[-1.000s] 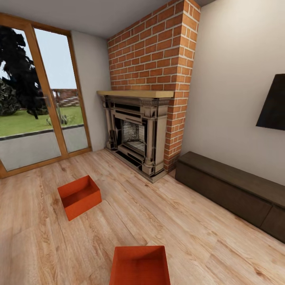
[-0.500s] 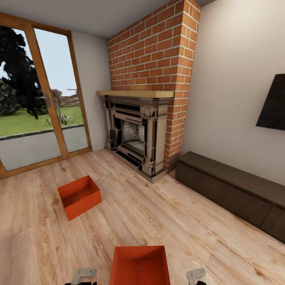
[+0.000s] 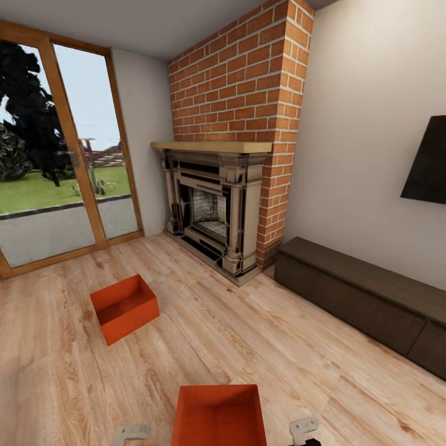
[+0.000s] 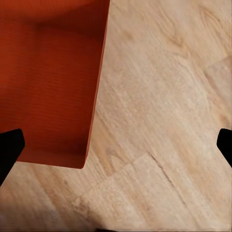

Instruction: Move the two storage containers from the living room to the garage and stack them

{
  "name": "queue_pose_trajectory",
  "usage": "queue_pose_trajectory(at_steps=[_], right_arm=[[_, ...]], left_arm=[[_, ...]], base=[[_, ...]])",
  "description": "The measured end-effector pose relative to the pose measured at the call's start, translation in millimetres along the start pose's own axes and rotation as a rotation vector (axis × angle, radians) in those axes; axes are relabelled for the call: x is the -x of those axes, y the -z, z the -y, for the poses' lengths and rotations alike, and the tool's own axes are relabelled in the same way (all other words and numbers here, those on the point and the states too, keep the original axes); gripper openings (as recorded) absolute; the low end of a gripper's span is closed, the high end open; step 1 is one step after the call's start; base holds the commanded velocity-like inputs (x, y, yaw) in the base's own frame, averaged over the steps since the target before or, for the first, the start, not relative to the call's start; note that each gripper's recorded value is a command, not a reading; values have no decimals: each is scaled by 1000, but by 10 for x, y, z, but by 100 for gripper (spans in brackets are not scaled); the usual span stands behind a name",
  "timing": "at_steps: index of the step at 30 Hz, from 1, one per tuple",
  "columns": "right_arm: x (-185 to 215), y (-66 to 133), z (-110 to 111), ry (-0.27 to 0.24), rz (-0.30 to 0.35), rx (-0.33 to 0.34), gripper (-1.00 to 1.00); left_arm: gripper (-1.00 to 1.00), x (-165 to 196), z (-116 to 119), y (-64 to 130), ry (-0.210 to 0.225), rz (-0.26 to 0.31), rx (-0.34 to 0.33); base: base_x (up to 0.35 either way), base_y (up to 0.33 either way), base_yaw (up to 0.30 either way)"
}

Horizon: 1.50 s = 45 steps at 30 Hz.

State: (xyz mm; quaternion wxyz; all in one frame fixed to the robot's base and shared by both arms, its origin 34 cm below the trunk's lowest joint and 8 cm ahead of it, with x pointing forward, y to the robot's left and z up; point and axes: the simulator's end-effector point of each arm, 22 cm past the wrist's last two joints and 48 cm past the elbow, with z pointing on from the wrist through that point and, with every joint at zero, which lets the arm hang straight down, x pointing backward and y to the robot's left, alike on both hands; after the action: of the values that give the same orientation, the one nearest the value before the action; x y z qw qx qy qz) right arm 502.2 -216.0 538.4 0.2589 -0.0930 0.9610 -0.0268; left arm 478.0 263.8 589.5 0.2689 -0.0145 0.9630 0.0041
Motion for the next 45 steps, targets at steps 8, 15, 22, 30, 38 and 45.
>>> queue_pose_trajectory(at_steps=[8, 15, 22, 30, 38, 45], right_arm=[[-110, -15, 32, 2, -41, -16, 100], [-159, -32, 25, 2, -53, -16, 100], [-207, -49, 24, 4, -64, -20, 100], [38, -90, 141, 5, -35, -61, 100], [707, -125, 12, -13, 42, -87, 100], [929, -203, -254, -23, 32, -85, 100]], left_arm=[[100, -119, -2, -36, 0, -28, 2], [100, -189, -14, -59, -2, -45, 4], [100, -226, -19, -75, -5, -55, 6], [100, -101, -33, -118, -4, -45, 8], [100, 501, 42, -314, 4, -29, -2], [100, 779, 456, -621, 13, -96, -53]], base=[[0, 0, 0], [0, 0, 0], [0, 0, 24], [0, 0, 85], [0, 0, 115], [0, 0, 126]])
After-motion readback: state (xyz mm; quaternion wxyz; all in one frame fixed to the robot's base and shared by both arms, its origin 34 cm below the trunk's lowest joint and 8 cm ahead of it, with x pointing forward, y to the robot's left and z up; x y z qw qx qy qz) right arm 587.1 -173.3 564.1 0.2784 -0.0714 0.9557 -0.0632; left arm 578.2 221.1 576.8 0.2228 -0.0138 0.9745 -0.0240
